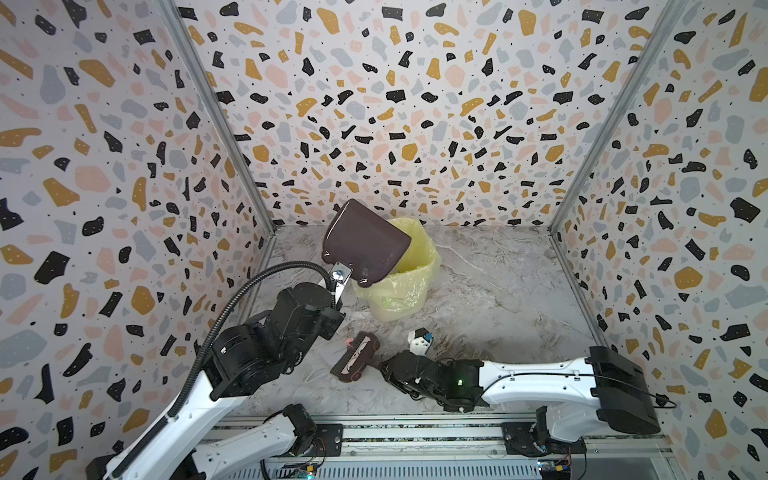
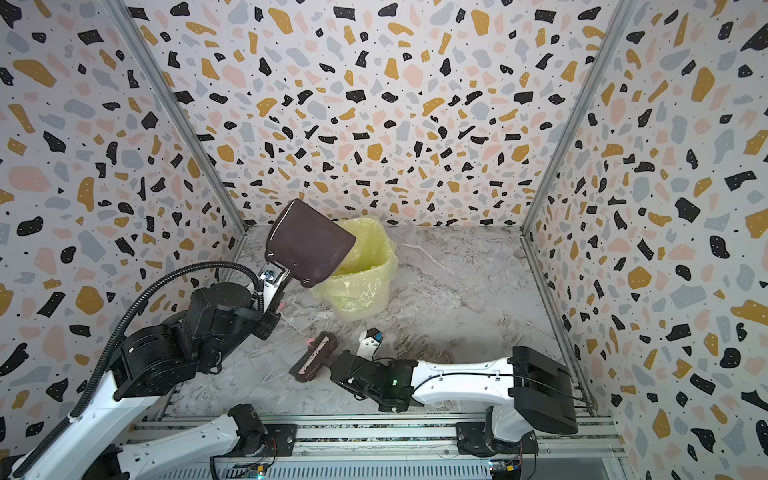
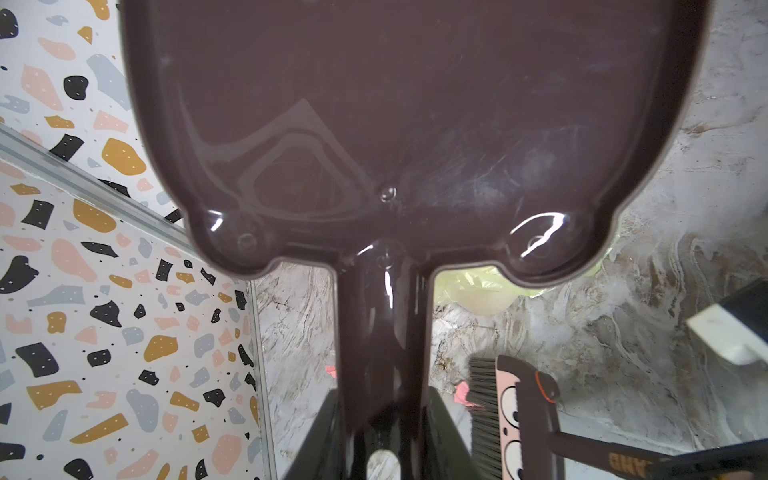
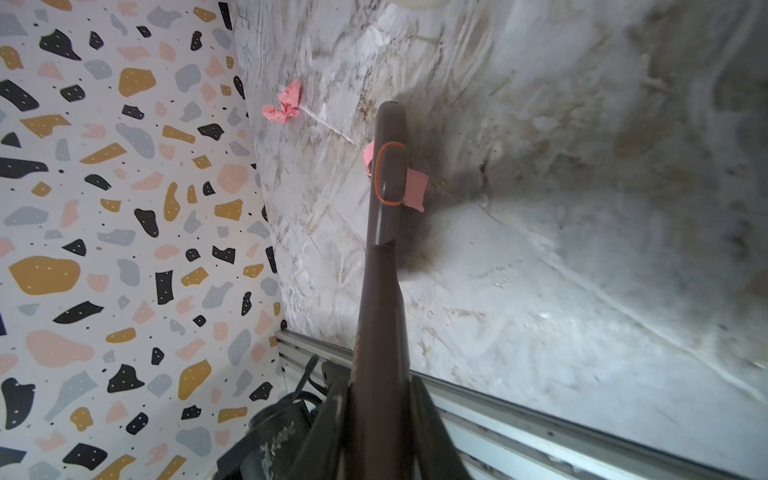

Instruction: Sweep away the paper scraps from the table

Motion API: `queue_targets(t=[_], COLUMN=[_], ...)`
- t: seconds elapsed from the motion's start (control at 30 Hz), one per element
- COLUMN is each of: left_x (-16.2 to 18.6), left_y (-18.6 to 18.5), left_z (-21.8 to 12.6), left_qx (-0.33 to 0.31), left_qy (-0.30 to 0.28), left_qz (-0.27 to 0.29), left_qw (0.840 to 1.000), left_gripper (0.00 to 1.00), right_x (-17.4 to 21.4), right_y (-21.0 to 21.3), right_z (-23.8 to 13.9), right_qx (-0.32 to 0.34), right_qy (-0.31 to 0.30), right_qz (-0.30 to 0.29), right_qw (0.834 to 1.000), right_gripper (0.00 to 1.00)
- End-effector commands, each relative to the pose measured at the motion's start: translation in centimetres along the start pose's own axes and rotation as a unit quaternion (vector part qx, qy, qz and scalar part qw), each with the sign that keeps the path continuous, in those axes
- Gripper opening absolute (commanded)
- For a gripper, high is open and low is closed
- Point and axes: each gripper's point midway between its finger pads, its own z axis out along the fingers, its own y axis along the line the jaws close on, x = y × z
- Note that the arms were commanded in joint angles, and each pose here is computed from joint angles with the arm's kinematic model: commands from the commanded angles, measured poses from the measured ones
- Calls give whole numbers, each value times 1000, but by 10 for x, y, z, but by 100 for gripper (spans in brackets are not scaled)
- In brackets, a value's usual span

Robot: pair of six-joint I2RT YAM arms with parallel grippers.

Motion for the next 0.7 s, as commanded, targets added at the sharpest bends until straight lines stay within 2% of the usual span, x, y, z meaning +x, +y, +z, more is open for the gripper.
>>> queue_targets(t=[0.0, 0.17, 0.27, 0.5, 0.67], left_x=[-4, -5, -8, -10, -10], left_y=[5, 8, 10, 12, 13], left_z=[-2, -4, -6, -9, -10], left_qx=[-11, -16, -19, -19, -19], left_qy=[-13, -13, -16, -16, -15], left_qz=[-7, -7, -8, -8, -9], left_qw=[1000, 1000, 1000, 1000, 1000], left_gripper=[0, 0, 0, 0, 0], right_x=[-8, -5, 5, 14, 8], right_y=[-23, 24, 43, 71, 62], right_z=[-25, -37, -33, -11, 1], right_qx=[53, -22, -42, -63, -46], right_qy=[-10, -15, 3, 32, 47], right_qz=[-50, -109, -147, -214, -227], right_qw=[997, 994, 988, 974, 972], right_gripper=[0, 0, 0, 0, 0])
